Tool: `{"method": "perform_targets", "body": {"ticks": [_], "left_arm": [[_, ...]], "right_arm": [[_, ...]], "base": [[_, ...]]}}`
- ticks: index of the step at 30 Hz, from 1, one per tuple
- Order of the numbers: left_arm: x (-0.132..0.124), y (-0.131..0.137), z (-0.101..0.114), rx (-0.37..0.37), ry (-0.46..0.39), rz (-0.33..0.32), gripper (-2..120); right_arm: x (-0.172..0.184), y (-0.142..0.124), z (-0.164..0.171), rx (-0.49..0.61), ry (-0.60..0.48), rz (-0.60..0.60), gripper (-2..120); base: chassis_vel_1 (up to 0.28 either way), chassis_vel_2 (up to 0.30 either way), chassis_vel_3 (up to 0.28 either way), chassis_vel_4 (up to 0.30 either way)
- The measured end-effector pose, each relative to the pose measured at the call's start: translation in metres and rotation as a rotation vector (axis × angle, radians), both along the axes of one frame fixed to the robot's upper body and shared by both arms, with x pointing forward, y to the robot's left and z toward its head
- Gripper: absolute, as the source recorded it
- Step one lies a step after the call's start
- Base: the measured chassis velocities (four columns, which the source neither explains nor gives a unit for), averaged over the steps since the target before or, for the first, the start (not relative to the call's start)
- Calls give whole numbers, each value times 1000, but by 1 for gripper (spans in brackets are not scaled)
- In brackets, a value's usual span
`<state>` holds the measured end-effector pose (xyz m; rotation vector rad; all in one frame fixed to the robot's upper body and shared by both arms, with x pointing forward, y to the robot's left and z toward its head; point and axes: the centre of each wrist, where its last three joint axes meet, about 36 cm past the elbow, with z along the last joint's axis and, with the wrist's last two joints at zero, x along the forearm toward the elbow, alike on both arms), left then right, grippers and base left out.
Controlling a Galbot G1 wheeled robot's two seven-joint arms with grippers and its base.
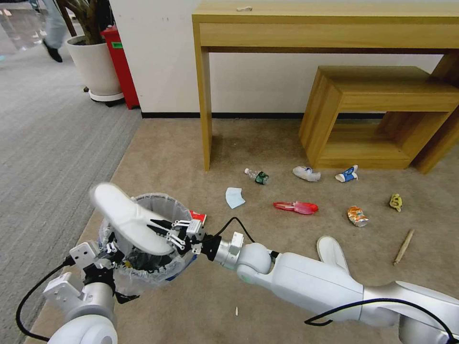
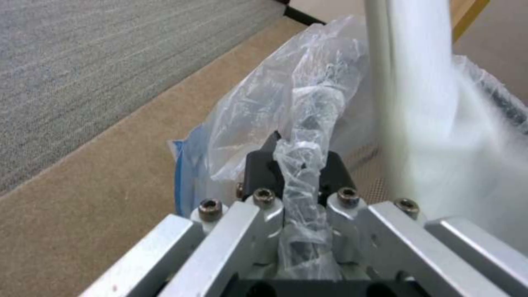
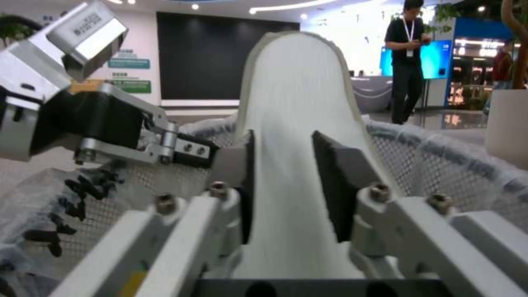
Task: Pick up the trash bin and place the garbage on the floor into it.
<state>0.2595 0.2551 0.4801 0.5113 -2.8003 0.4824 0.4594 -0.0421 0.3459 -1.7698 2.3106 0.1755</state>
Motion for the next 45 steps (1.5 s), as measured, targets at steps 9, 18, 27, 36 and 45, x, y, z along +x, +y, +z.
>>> {"method": "perform_targets", "body": {"ticks": [9, 18, 27, 36, 45], "left_arm": [[3, 0, -3, -2, 1, -2, 3], [10, 6, -15, 3, 25, 7, 3], [12, 9, -19, 14, 35, 5, 3], [13, 16, -21, 32, 37, 12, 3], [13, 28, -32, 59, 64, 36, 3]], "right_arm": [[7, -13, 4, -3, -13, -30, 61], [7, -45, 53, 92, 31, -176, 94], [11, -104, 87, 139, 71, -363, 100], [6, -155, 80, 125, 129, -522, 100], [-14, -196, 54, 65, 171, -694, 100]], "base": [[0, 0, 0, 0], [0, 0, 0, 0], [0, 0, 0, 0], [0, 0, 0, 0], [0, 0, 0, 0]]}}
